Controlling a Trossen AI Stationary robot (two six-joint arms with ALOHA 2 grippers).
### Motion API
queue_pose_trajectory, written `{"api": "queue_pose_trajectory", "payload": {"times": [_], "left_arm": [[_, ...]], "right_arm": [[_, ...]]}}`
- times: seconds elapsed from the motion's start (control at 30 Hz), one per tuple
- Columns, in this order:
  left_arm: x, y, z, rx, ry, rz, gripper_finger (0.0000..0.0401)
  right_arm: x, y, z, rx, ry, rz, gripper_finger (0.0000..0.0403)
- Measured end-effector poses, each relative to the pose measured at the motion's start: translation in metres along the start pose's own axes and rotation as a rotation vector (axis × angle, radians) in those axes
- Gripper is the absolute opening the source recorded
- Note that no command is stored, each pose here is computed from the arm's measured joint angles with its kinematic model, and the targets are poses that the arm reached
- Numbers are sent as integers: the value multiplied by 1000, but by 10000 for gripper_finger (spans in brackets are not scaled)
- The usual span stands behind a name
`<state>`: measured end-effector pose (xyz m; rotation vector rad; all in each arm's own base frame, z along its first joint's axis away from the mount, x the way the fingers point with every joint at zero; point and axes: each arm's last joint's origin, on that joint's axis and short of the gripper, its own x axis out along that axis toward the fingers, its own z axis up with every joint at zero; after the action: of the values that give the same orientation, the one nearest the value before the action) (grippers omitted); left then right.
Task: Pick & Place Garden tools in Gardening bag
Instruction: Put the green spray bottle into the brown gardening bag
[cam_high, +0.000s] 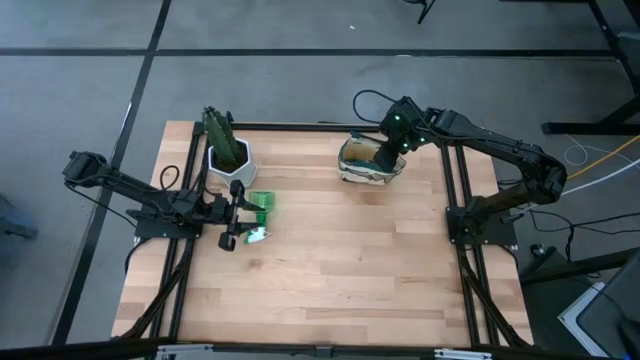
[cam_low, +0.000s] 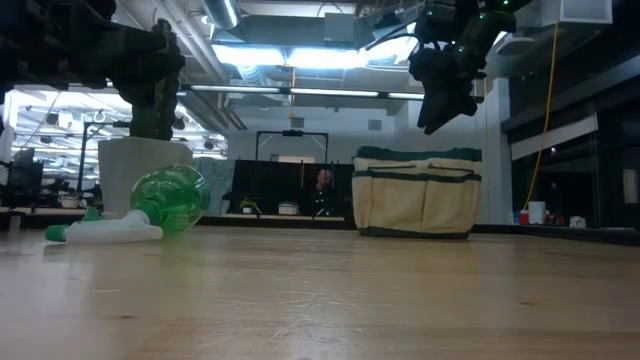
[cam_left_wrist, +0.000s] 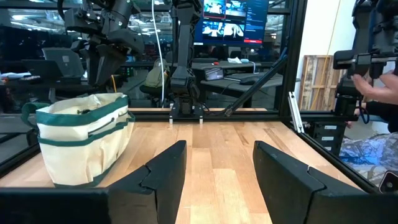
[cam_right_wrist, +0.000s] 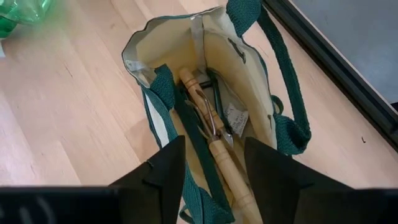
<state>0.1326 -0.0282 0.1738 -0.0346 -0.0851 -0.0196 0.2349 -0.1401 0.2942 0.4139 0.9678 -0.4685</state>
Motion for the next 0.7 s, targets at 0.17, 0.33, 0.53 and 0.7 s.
{"api": "queue_pose_trajectory", "payload": {"times": [0.17,0.33,0.53,0.7], "left_arm": [[0,0,0,0,0,0,182],[0,0,0,0,0,0,182],[0,0,0,0,0,0,182],[0,0,0,0,0,0,182]], "right_arm": [[0,1,3,23,-34,28,167],[-1,5,11,20,-107,126,167],[-2,16,18,-38,-177,219,167],[-4,35,26,-103,-280,269,167]]}}
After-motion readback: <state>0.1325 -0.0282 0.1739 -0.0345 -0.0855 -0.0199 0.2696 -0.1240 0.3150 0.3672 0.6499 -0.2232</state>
